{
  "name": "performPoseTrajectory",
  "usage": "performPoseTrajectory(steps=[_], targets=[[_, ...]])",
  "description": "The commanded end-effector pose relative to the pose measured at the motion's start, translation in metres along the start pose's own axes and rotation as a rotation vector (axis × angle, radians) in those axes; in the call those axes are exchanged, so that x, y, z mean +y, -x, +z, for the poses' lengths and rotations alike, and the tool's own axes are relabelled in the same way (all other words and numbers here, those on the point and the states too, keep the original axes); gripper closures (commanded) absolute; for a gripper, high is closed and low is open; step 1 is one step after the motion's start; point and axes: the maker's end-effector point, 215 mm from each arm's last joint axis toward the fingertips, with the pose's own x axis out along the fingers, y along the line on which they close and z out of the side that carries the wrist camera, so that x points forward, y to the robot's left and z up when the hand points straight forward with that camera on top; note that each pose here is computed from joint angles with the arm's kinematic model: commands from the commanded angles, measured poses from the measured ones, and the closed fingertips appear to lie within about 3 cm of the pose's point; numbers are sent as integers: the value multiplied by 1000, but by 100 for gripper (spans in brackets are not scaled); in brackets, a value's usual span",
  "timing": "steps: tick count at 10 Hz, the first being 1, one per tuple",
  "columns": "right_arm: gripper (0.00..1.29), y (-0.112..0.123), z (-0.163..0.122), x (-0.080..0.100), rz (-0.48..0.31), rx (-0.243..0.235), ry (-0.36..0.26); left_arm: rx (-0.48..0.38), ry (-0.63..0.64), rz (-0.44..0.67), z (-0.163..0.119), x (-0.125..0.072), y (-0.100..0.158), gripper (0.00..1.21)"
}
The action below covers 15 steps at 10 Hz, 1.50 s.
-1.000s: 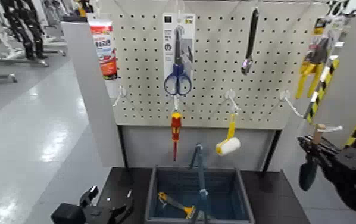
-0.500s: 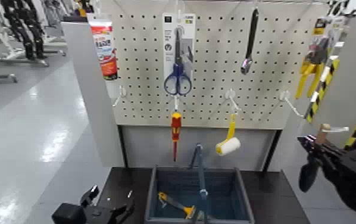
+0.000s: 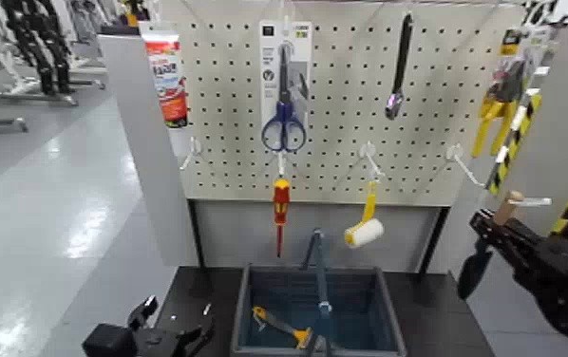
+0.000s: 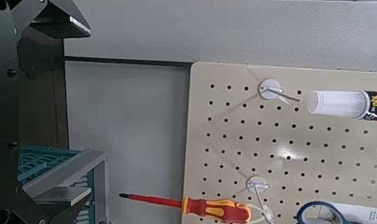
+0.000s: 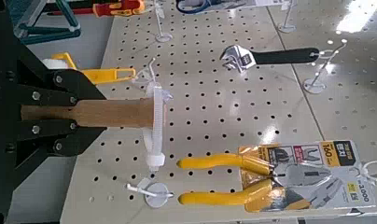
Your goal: Put the tool with the wooden handle into the crate.
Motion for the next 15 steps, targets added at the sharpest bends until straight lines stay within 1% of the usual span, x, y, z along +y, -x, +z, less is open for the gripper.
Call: performPoseTrajectory(steps=[1, 3, 5, 7, 8, 10, 11, 12, 13, 14, 15], targets=[[123, -26, -7, 23, 62, -56, -78, 0, 1, 0, 0, 0, 0, 11], [123, -48, -22, 43, 116, -81, -148, -2, 3, 0, 0, 0, 0, 11], [123, -67, -40, 57, 149, -88, -211, -2, 5, 2, 0, 1, 1, 11], [123, -86, -78, 79, 181, -66, -314, -4, 7, 3, 1, 1, 1, 11], [123, -95, -95, 90, 196, -52, -355, -7, 6, 3, 2, 1, 0, 11], [123, -113, -124, 111, 216, 11, -390, -5, 7, 1, 2, 0, 0, 11], [123, -118, -133, 118, 224, 36, -398, -5, 7, 1, 2, 0, 0, 11], [123, -120, -143, 123, 225, 71, -400, -5, 7, 3, 2, 1, 0, 11], [119, -121, -149, 129, 228, 99, -400, -5, 7, 3, 2, 1, 0, 11], [115, -122, -152, 132, 233, 109, -397, -5, 7, 3, 2, 1, 0, 11], [104, -121, -152, 132, 234, 106, -397, -7, 6, 1, 2, 0, 0, 11]])
